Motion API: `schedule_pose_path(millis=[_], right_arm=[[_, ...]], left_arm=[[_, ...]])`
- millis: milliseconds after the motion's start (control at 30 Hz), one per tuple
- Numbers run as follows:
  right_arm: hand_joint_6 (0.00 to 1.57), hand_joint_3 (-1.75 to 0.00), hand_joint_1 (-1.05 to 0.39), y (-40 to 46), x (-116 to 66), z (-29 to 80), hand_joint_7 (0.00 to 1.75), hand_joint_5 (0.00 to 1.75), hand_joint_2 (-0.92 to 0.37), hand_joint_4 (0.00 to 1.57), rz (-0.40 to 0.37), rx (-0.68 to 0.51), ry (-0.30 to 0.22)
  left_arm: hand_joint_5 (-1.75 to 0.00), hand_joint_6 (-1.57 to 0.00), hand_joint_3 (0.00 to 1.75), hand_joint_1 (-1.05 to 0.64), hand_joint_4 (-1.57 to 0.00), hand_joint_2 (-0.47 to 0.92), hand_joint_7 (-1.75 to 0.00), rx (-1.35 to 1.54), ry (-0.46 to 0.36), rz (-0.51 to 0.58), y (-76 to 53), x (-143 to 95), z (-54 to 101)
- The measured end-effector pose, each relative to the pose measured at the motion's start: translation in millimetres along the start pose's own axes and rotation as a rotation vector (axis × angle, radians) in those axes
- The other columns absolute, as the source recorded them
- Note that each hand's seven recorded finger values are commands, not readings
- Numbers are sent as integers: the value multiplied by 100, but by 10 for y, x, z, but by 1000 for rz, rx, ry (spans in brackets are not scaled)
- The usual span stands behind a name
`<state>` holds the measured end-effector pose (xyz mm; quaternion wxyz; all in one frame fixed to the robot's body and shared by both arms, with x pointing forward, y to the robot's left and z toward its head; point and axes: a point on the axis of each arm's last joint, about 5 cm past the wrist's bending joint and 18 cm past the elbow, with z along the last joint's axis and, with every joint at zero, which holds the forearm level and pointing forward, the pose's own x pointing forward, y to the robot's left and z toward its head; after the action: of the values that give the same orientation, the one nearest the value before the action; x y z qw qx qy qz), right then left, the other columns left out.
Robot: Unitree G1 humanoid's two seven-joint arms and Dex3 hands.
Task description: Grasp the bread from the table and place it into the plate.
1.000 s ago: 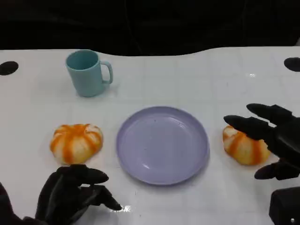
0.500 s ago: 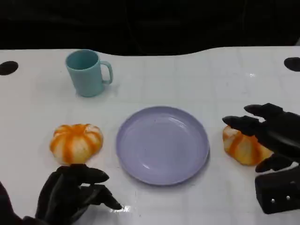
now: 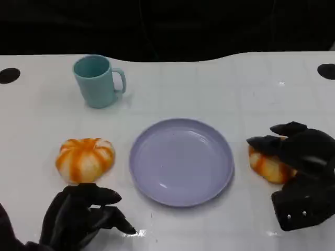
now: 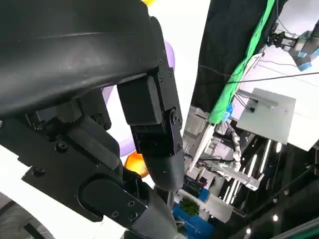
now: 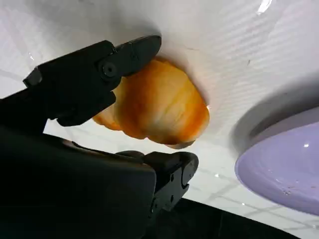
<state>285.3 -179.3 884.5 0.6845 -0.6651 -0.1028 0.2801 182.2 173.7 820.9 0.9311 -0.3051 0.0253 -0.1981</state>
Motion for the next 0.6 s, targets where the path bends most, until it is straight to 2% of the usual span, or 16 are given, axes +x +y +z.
schedule_pose_path(millis=[300, 400, 467, 533, 567, 600], right_arm=[[30, -2, -27, -22, 119, 21, 2, 19, -78, 20, 29, -15, 12], [48, -2, -20, -4, 134, 30, 4, 16, -86, 46, 8, 1, 16], [67, -1, -15, 18, 142, 46, 8, 19, -86, 69, -22, 24, 19], [76, -1, -13, 32, 147, 57, 9, 21, -87, 81, -65, 43, 18], [91, 0, -9, 32, 149, 62, 12, 56, -87, 89, -90, 48, 15], [98, 0, -8, 33, 150, 66, 11, 85, -87, 85, -117, 52, 11]], left_arm=[[-42, -156, 0, -94, -157, 66, 0, 1, 0, 1, -4, -6, -1], [-42, -156, 0, -94, -157, 66, 0, 2, 0, 7, -6, -20, -3], [-42, -156, 0, -93, -157, 66, 0, 1, 2, 10, -5, -32, -9], [-42, -156, 0, -94, -157, 66, 0, 1, 2, 10, -6, -36, -11], [-42, -156, 0, -93, -157, 66, 0, 1, 2, 10, -7, -37, -11], [-42, -156, 0, -93, -157, 66, 0, 2, 2, 10, -8, -38, -10]])
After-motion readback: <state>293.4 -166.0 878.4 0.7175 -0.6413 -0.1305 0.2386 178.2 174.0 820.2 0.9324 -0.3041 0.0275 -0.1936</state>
